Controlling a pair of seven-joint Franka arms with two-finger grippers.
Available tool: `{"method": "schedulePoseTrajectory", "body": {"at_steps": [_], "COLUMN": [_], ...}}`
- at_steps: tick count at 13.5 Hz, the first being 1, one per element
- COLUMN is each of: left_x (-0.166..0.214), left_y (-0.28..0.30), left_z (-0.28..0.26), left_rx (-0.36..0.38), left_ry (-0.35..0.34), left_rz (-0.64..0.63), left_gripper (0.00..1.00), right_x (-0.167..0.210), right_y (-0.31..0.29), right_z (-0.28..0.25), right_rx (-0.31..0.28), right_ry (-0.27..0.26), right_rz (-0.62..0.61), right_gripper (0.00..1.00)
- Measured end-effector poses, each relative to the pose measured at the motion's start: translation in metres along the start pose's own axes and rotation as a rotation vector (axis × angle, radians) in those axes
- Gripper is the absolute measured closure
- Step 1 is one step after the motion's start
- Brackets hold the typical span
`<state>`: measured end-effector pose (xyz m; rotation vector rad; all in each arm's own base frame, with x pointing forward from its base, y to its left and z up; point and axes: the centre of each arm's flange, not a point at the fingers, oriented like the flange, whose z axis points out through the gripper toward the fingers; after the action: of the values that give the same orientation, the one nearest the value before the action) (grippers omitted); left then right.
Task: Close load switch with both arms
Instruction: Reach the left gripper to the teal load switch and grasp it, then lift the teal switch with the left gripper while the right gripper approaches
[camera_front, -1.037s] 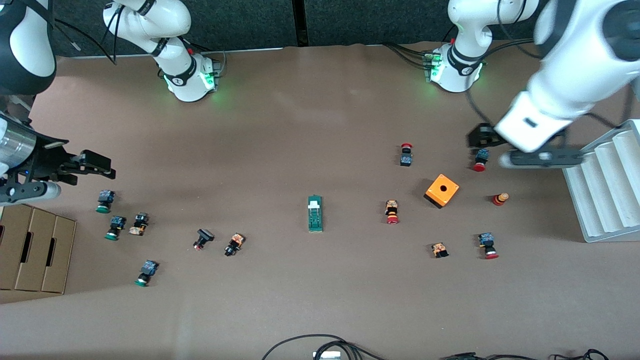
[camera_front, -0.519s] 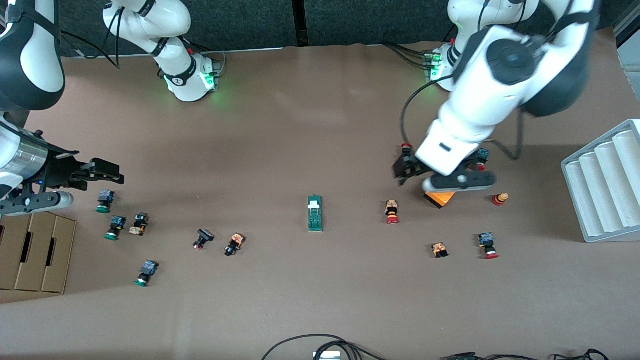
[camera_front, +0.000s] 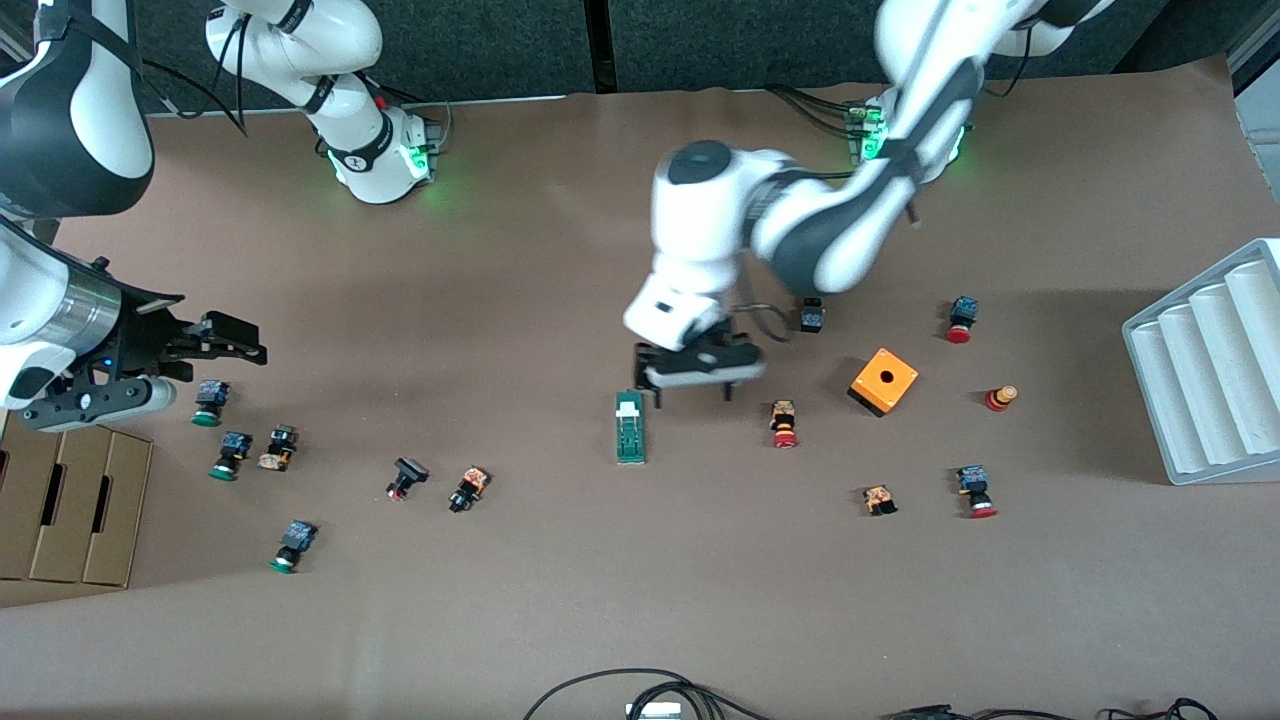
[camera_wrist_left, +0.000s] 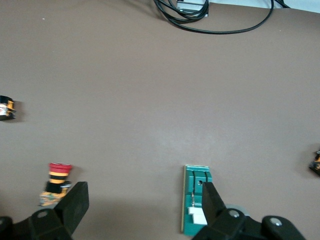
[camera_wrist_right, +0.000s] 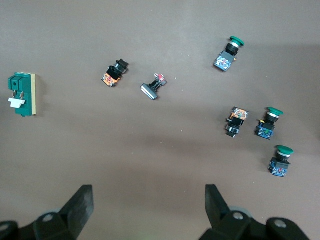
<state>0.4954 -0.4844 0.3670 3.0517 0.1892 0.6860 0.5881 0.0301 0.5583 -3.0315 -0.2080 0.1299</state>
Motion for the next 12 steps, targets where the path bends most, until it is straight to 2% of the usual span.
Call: {"method": "schedulePoseTrajectory", "body": {"at_steps": [3,7,10,12], "left_x": [-0.065,-0.125,-0.158,-0.170], "left_y": [0.039,0.061,0.063,0.058], "left_z": [0.026,0.060,0.098,0.122], "left_rx": [0.001,-0.036,-0.048,-0.035], "left_ry": [0.132,0.266,0.377,0.423], "left_rz": [-0.003,0.038,0.079,0.096], "left_gripper": [0.00,0.00,0.00,0.00], "right_x": [0.001,0.001,0.002,0.003], "right_y": [-0.009,-0.010,-0.012,-0.020], "right_z": [0.001,0.002,0.004,0.006], "right_rx": [-0.001,-0.001,-0.001,-0.001], "right_ry": [-0.002,-0.003,-0.007,-0.011], "right_rz": [-0.032,-0.117,-0.132,-0.146], "right_gripper": [0.00,0.00,0.00,0.00]}}
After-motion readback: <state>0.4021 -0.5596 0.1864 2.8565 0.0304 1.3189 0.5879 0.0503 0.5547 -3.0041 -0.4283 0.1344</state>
